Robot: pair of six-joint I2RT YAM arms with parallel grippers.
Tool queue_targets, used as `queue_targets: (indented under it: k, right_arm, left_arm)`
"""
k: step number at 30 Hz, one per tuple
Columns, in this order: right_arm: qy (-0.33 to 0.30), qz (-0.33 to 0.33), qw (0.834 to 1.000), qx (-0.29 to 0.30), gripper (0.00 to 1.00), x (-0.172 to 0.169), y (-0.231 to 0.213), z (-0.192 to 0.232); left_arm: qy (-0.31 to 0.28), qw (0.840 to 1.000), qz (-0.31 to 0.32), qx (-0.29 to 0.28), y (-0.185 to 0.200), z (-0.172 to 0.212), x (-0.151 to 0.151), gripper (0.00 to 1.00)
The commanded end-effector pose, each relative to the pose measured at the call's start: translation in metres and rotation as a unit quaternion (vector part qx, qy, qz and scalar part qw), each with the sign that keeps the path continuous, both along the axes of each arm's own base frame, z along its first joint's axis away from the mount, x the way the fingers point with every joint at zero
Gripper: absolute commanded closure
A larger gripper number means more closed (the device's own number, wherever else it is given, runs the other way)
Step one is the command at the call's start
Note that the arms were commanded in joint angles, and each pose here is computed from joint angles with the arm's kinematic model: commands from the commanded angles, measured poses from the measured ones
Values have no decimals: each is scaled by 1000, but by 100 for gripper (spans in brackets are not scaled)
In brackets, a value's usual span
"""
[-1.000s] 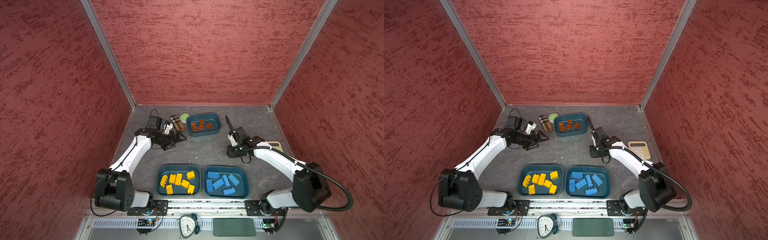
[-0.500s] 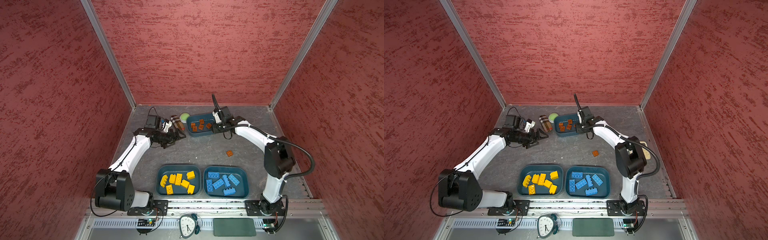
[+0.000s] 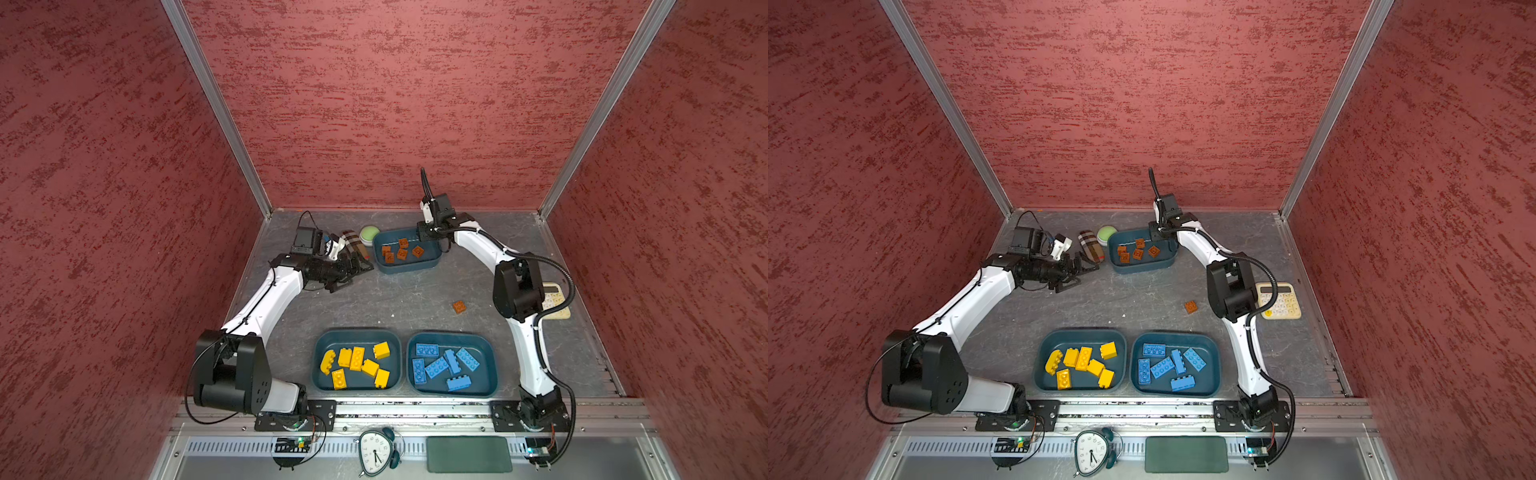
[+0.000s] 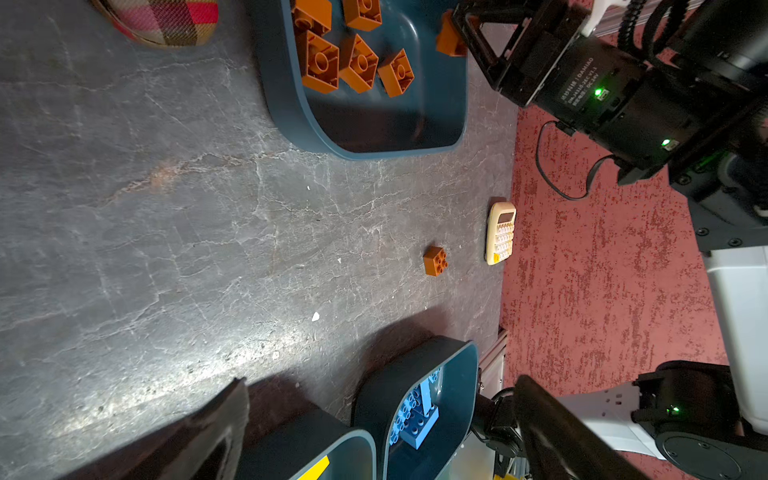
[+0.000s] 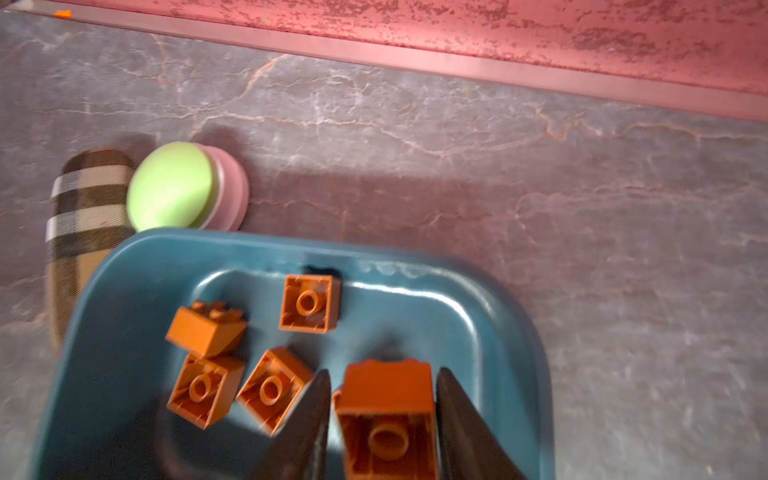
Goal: Sort the legos into containers by color
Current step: 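Carry the brown brick into the far brown-brick bin and open the right gripper, then move the right gripper back and grasp the last small brown brick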
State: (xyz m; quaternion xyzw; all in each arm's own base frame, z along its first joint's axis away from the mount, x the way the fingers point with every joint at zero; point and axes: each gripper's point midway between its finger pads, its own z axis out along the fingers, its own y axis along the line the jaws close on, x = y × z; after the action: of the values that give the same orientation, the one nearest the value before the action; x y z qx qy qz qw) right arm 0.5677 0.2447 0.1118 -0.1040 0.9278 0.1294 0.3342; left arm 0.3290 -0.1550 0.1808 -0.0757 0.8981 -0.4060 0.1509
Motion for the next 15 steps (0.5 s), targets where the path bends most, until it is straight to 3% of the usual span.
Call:
queue_targets:
  k: [1,6,15]
  right_arm:
    - [-10,6,1000,-11,47,4,-3,11]
    - [-4,18,1000,-10,41,-20,-9,29]
    - [60,-39,997,-30,37,-134,-66,25]
  left_arm:
    - [-15,1000,0,-8,-1,8,8,1]
    - [-17,1000,3,-10,-1,10,10,1]
    - [-7,1000,-3,-18,-5,3,13,1]
